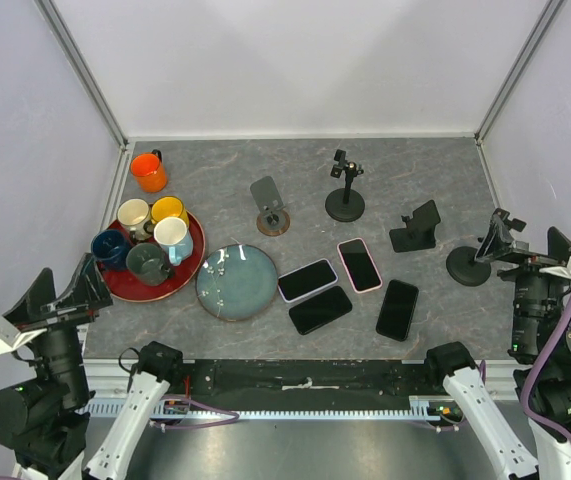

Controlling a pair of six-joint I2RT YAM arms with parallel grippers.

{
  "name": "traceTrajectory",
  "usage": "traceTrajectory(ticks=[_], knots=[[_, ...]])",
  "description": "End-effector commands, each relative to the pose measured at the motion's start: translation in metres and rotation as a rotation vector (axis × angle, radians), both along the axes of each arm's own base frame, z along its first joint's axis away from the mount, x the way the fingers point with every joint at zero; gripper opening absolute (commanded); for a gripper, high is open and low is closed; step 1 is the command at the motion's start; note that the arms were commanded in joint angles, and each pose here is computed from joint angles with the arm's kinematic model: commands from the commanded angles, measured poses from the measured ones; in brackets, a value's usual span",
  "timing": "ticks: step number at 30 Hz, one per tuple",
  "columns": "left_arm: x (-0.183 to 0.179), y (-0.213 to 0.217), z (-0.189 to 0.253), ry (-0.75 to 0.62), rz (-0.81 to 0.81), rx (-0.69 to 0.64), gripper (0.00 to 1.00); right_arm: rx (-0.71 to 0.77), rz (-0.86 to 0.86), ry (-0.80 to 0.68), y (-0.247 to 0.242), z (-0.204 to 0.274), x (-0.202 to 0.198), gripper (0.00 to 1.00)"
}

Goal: Remove the phone from the phone stand

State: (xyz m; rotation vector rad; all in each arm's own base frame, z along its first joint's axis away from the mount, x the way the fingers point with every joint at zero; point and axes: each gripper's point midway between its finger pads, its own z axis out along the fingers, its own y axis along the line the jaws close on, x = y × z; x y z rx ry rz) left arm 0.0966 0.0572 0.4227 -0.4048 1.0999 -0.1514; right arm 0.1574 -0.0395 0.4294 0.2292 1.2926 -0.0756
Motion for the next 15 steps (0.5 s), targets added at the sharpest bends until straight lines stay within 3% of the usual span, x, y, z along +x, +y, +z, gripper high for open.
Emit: traceTrajectory(ticks=[1, 15], knots=[[-0.0076, 0.0151, 0.0053, -0.023, 0.085, 0.006, 1.0, -0.013, -0.018, -0.021, -0.0028, 0.0022, 0.0005, 0.98], [-0.0069, 0.0159, 0.0013, -0.013, 0.088, -0.005, 1.0, -0.01, -0.02, -0.018, -0.0032, -0.0027, 0.0004, 0.98]])
